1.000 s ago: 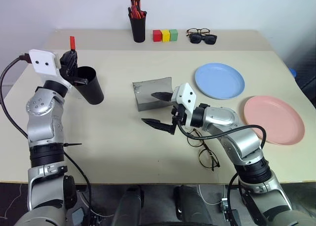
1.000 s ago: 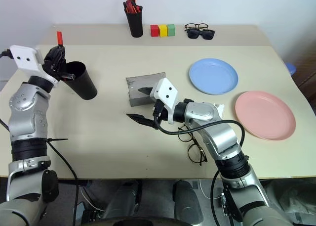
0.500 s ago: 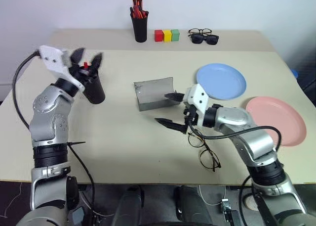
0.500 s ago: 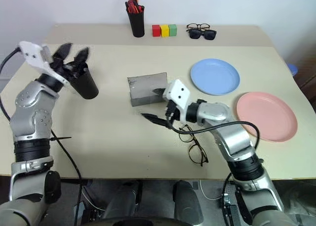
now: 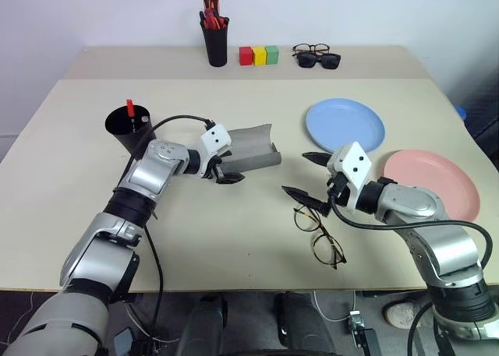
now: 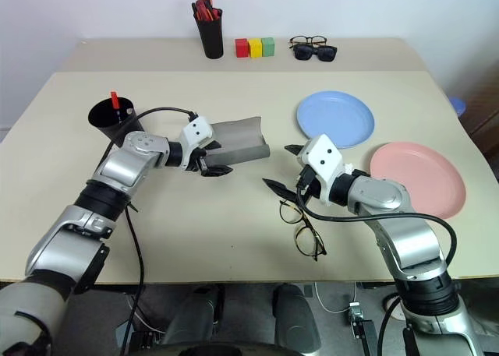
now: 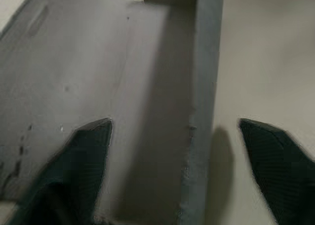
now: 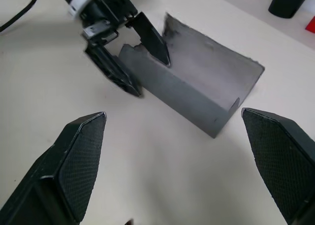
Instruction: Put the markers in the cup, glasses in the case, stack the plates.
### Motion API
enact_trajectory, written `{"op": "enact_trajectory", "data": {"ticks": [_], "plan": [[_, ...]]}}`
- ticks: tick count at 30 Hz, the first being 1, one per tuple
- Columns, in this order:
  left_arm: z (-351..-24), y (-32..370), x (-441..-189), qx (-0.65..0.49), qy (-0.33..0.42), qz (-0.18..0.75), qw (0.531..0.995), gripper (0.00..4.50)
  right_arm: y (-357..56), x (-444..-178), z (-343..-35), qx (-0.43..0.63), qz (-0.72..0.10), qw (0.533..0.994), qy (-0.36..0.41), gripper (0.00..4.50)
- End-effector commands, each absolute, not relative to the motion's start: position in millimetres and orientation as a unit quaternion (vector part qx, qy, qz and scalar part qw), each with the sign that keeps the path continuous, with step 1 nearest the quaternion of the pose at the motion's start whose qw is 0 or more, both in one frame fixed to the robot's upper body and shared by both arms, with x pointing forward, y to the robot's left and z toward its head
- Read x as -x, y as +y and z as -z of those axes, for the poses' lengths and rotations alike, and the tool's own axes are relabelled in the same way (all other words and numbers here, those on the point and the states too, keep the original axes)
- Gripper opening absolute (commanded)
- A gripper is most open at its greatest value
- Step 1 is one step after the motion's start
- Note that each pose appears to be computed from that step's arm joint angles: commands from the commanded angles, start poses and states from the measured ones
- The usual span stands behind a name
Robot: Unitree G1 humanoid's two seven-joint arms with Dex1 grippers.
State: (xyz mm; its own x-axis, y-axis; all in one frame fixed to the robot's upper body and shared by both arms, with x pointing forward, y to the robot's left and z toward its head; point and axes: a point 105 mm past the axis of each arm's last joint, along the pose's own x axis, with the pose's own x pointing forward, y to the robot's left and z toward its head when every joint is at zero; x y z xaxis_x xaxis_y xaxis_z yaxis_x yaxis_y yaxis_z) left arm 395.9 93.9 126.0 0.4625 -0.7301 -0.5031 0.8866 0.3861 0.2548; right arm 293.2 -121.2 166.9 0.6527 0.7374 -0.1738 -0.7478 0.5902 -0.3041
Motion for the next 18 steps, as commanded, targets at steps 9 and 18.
{"op": "enact_trajectory", "data": {"ticks": [9, 18], "plan": [[-148, 100, -351, -0.308, 0.054, 0.607, 0.731, 0.53, -128, -288, -181, 0.192, -0.402, 0.895, -0.003, 4.5], [-143, 120, -304, -0.316, 0.098, 0.654, 0.68, 1.35, -171, -274, -167, 0.153, -0.393, 0.901, 0.105, 4.5]]}}
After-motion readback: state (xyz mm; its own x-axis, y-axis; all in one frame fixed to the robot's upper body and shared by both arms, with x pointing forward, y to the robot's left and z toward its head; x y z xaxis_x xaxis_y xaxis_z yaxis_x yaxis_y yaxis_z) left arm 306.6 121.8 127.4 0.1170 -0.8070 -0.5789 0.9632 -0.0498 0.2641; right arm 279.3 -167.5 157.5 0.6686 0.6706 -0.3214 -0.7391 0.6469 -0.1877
